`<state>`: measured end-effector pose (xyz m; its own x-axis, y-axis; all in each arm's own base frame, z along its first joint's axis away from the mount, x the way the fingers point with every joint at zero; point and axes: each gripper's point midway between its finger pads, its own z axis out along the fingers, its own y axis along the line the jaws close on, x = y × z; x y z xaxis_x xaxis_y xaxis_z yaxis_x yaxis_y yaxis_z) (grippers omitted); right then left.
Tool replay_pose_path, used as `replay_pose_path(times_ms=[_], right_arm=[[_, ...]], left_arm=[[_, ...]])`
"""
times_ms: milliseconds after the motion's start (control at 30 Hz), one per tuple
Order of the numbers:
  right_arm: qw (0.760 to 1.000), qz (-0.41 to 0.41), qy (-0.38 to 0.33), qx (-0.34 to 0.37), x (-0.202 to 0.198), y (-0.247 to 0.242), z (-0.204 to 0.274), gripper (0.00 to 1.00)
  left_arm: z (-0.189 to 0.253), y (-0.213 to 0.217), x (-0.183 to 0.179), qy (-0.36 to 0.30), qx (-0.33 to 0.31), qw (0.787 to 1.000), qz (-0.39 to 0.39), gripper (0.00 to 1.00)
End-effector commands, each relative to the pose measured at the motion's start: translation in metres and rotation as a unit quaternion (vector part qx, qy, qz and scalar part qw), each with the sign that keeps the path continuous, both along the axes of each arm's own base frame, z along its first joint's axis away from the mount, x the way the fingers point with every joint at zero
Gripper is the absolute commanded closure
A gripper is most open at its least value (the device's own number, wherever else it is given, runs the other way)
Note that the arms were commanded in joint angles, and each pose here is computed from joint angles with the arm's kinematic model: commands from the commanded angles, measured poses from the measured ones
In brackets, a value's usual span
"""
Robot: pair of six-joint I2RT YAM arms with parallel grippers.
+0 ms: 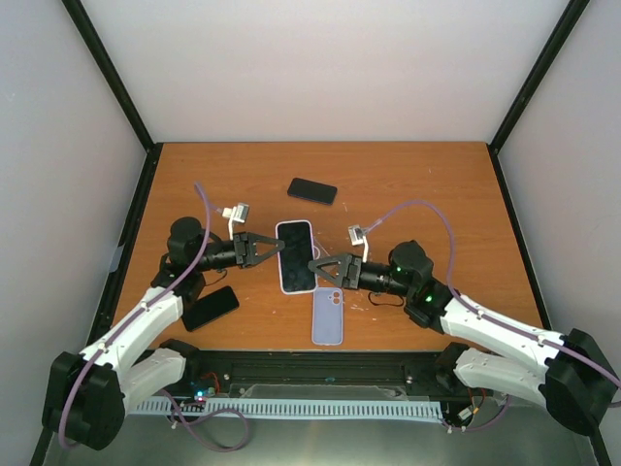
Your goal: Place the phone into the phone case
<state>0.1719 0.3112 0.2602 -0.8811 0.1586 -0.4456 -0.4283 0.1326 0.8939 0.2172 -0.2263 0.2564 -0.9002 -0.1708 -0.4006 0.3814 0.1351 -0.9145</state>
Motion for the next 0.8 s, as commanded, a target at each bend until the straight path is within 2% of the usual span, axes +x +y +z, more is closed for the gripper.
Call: replay_pose_path(times_ms=[0,133,233,467,600,767], right_arm=[[1.0,-0.005,0.014,0.005,-0.007,-0.007,-0.01,0.24],[1.0,-0.005,0.024,0.0,-0.008,-0.006,-0.017,0.25],[1.0,0.0,0.028,0.001,-0.009,-0.004,-0.018,0.3],[0.999,0.0,0.037,0.007,-0.007,-0.001,-0.018,0.52],[0.999,-0.001,0.05,0.005,-0.007,0.0,-0.02,0.6],[0.997,-0.01,0.072,0.003,-0.005,-0.002,-0.027,0.83]], left_arm=[[0.024,0.002,0.007,-0.045,-0.021,0.998,0.023,1.0],[0.027,0.002,0.009,-0.048,-0.035,0.998,0.029,1.0],[0.028,0.003,0.01,-0.048,-0.039,0.998,0.033,1.0],[0.025,0.004,0.016,-0.057,-0.029,0.997,0.05,1.0],[0.018,0.006,0.021,-0.056,-0.013,0.996,0.064,1.0],[0.009,0.007,0.029,-0.064,0.021,0.995,0.079,1.0]])
